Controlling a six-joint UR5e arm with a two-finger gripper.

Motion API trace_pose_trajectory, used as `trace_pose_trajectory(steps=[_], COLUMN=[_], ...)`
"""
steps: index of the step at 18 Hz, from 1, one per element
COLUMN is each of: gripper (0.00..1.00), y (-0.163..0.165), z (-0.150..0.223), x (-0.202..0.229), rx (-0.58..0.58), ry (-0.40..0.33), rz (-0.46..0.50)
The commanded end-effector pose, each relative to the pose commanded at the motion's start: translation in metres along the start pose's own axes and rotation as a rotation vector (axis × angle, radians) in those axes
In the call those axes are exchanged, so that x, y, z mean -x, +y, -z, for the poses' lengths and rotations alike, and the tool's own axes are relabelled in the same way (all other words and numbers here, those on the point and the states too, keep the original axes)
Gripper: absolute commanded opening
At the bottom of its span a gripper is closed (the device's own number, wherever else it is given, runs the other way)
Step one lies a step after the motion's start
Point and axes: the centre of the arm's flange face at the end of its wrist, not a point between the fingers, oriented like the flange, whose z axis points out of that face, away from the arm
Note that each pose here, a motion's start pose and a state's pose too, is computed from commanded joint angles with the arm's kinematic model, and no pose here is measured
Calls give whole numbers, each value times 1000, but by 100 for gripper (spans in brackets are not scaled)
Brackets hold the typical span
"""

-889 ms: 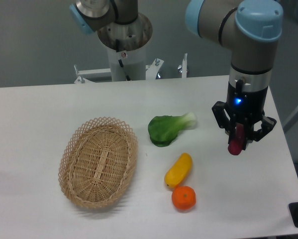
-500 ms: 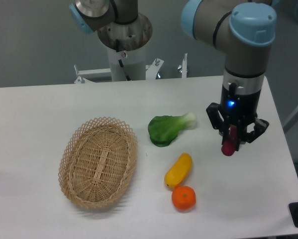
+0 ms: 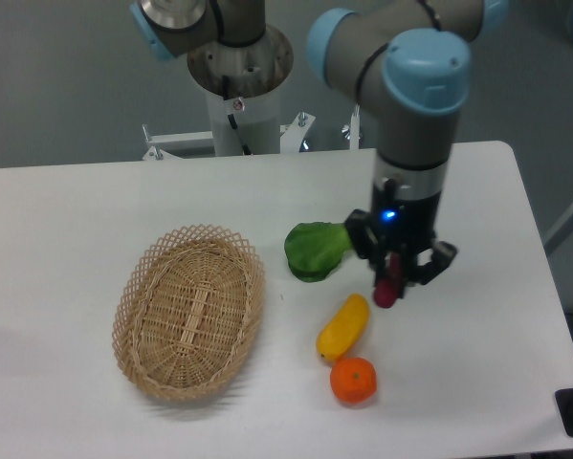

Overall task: Place the sweet potato in the basket
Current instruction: 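Carry the sweet potato over the wicker basket and lower it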

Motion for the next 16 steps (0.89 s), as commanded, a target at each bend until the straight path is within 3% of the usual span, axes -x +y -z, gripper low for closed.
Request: trace_pose_trajectory(steps=[7, 13, 16], gripper=[21, 22, 22], y=[-46, -80, -71], z=[-42, -107, -139], x=[-96, -172, -198], rx=[-34, 73, 124], ry=[-71, -75, -30], rz=[56, -50, -94])
